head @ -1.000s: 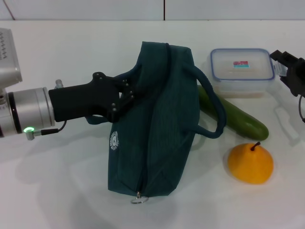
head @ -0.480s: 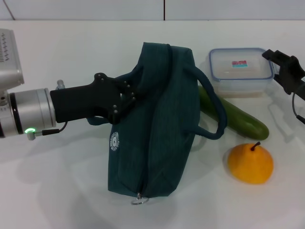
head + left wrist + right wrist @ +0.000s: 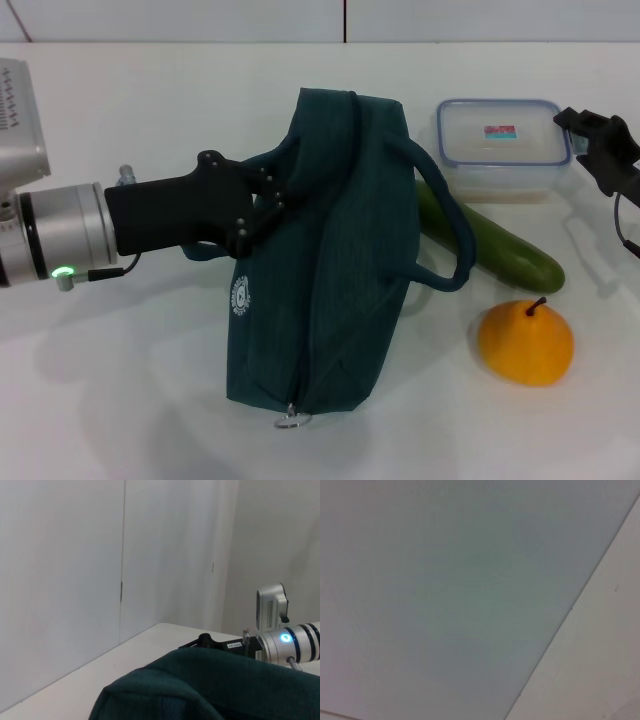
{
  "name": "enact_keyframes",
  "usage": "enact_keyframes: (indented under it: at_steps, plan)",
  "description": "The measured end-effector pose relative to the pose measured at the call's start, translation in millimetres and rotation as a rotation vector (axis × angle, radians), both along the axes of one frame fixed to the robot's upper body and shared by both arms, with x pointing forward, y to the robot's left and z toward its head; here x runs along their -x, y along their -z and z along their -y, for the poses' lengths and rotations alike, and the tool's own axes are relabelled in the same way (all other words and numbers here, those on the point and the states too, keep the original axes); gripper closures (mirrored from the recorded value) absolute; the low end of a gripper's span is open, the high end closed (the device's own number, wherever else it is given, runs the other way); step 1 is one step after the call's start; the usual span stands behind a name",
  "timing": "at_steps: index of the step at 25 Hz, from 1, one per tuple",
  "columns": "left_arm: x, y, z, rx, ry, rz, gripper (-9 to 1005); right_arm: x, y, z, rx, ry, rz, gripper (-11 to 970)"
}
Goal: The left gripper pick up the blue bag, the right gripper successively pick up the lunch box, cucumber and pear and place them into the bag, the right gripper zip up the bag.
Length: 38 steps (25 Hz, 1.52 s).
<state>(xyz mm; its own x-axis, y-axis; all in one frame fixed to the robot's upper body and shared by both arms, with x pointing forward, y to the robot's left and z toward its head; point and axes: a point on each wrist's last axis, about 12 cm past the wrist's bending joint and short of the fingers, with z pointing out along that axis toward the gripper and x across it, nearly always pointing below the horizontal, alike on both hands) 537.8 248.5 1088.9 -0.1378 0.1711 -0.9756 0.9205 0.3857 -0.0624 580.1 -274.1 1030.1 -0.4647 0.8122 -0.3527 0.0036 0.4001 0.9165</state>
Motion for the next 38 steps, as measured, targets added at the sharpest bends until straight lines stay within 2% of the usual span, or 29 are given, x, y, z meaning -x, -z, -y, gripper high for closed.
enact_keyframes:
  at_steps: [4, 13, 29, 38]
  plan:
    - [0.0, 0.0, 0.3, 0.0, 0.001, 0.004, 961, 0.3, -0.5, 0.2, 0.019, -0.004, 0.016, 736]
    - [1.9, -1.6, -0.8, 0.048, -0.016, 0.003, 961, 2.7, -0.4, 2.8, 0.047, -0.002, 0.044, 738]
    - [3.6, 0.2, -0.9, 0.054, -0.017, -0.01, 960, 7.9, -1.0, 4.1, 0.019, -0.015, 0.057, 749]
    - [4.8, 2.7, -0.8, 0.055, -0.017, -0.02, 961, 9.3, 1.1, 5.4, 0.015, -0.007, 0.043, 706]
